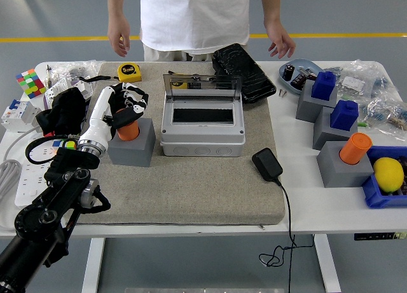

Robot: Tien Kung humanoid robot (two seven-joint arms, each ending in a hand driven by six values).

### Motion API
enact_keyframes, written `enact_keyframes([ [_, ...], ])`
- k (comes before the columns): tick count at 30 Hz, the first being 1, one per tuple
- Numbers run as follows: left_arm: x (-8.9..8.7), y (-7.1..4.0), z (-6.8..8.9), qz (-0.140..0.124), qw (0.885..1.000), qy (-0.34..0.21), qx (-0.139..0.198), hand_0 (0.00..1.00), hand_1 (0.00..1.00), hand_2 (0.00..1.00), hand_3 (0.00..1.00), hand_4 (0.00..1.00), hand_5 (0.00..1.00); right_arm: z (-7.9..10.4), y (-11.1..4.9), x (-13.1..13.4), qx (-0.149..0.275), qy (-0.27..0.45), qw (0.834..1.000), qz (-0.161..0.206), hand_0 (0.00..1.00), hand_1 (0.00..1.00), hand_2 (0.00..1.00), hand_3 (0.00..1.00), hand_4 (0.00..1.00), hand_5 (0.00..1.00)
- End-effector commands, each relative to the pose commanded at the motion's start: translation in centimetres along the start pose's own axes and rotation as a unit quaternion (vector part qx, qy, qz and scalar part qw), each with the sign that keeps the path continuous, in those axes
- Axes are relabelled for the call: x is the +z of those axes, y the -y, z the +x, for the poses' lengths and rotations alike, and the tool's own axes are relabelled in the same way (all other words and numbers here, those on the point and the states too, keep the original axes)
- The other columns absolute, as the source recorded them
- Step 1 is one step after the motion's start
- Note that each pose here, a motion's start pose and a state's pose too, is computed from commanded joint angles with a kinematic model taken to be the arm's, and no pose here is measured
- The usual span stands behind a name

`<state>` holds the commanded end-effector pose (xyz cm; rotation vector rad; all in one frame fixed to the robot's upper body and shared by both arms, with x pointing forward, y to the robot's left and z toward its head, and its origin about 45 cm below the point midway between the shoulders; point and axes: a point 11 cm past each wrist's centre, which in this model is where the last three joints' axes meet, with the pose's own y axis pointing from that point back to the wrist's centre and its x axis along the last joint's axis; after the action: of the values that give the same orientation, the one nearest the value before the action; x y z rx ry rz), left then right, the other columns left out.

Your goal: Fetch the battery,place it into the box,close the lid of the box

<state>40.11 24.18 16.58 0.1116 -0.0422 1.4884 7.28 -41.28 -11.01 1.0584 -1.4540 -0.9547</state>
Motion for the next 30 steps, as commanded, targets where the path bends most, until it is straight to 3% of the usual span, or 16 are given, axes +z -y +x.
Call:
enact_keyframes([
  [5, -0.1, 0.0, -0.1, 0.000, 1.000, -0.006, -0.005, 0.186, 0.255, 0.320, 0.467, 0.675, 0.002, 0.0, 0.0, 0.0, 0.000, 0.000, 1.000, 0.001, 0.675, 0.654, 0.688, 0.618, 0.998, 0.603],
  [6, -0.1, 0.0, -0.1, 0.000, 1.000, -0.007, -0.005, 0.378, 0.479, 0.467, 0.641, 0.915, 0.002, 0.0, 0.0, 0.0, 0.000, 0.000, 1.000, 0.001, 0.675, 0.654, 0.688, 0.616, 0.998, 0.603],
  [11, 0.0, 0.1, -0.2, -0.006, 1.000, -0.009, -0.007, 0.378, 0.479, 0.467, 0.641, 0.915, 0.002, -0.1, 0.0, 0.1, -0.001, 0.001, 1.000, 0.000, 0.675, 0.654, 0.688, 0.616, 0.998, 0.603],
  [12, 0.1, 0.1, -0.2, -0.007, 1.000, -0.010, -0.007, 0.427, 0.552, 0.499, 0.728, 0.981, 0.002, -0.1, 0.0, 0.2, -0.001, 0.001, 1.000, -0.001, 0.675, 0.654, 0.688, 0.617, 0.998, 0.602],
  [23, 0.6, -0.2, 0.2, -0.031, 0.999, -0.016, -0.003, 0.442, 0.587, 0.513, 0.733, 0.998, 0.002, -0.2, 0.0, 0.4, -0.002, 0.004, 1.000, 0.000, 0.675, 0.654, 0.687, 0.617, 0.998, 0.602],
  [24, 0.7, -0.3, 0.3, -0.036, 0.999, -0.017, -0.005, 0.653, 0.643, 0.540, 0.737, 0.998, 0.053, -0.2, 0.0, 0.4, -0.002, 0.004, 1.000, -0.001, 0.675, 0.654, 0.687, 0.616, 0.998, 0.601],
  [29, 0.3, -1.1, 0.5, -0.051, 0.998, -0.013, -0.018, 0.653, 0.643, 0.540, 0.737, 0.998, 0.053, -0.2, 0.0, 0.6, -0.002, 0.005, 1.000, -0.001, 0.675, 0.654, 0.687, 0.616, 0.998, 0.601],
  [30, 0.2, -1.2, 0.6, -0.053, 0.998, -0.013, -0.019, 0.759, 0.693, 0.654, 0.750, 0.998, 0.214, -0.2, 0.0, 0.6, -0.002, 0.005, 1.000, -0.001, 0.675, 0.654, 0.687, 0.615, 0.998, 0.601],
])
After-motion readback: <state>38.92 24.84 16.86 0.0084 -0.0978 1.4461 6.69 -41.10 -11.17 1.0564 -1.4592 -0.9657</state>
